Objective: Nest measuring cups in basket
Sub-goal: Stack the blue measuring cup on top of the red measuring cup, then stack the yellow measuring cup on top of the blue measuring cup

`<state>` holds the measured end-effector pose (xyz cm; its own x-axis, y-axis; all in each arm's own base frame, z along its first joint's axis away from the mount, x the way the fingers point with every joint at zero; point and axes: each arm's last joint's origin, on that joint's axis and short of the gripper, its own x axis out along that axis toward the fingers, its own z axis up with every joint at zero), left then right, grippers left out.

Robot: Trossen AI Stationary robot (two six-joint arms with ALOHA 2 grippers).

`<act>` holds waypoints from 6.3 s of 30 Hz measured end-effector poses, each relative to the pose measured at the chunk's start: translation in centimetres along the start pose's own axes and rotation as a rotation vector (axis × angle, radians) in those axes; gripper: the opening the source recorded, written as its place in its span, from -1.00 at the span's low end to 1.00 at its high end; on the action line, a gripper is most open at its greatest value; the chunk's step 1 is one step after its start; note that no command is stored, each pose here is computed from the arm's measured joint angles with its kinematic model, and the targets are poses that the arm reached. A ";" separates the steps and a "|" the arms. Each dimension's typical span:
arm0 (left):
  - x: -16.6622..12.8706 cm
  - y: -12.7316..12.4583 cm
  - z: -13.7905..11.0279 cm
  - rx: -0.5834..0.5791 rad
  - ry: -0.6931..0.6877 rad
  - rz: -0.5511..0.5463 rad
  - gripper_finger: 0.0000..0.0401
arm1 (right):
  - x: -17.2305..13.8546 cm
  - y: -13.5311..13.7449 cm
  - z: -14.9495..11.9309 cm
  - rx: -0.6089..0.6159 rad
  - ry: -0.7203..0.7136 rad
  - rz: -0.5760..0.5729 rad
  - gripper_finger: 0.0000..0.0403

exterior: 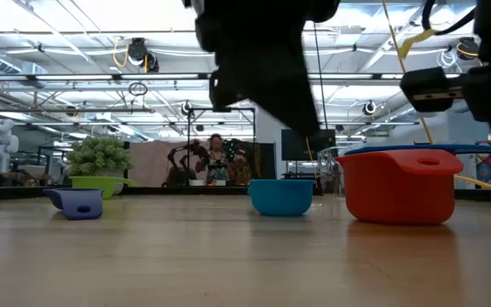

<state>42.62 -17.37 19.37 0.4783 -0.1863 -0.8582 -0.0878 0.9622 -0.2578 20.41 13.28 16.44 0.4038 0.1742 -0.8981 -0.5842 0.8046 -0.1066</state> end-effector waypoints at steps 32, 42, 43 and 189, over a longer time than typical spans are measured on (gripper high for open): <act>4.8 -0.5 0.4 -0.219 -0.246 0.063 -0.99 | 2.3 2.1 0.2 0.019 -0.085 -0.048 -1.00; 4.7 0.1 1.2 -0.233 -0.289 0.070 -0.99 | 1.3 0.6 2.8 -0.002 -0.192 -0.104 -1.00; 4.7 0.2 1.1 -0.232 -0.288 0.071 -0.99 | 1.2 0.5 2.9 -0.005 -0.191 -0.107 -1.00; -19.6 4.5 -2.8 0.037 -0.240 0.933 -0.15 | -0.3 -6.9 10.2 0.624 0.142 0.055 -0.90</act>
<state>30.44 -9.97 33.79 0.3961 0.6985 -0.5960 -0.4973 0.7088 0.5003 31.54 13.44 21.77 0.2632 0.1823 -0.9474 -0.0650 0.9831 0.1711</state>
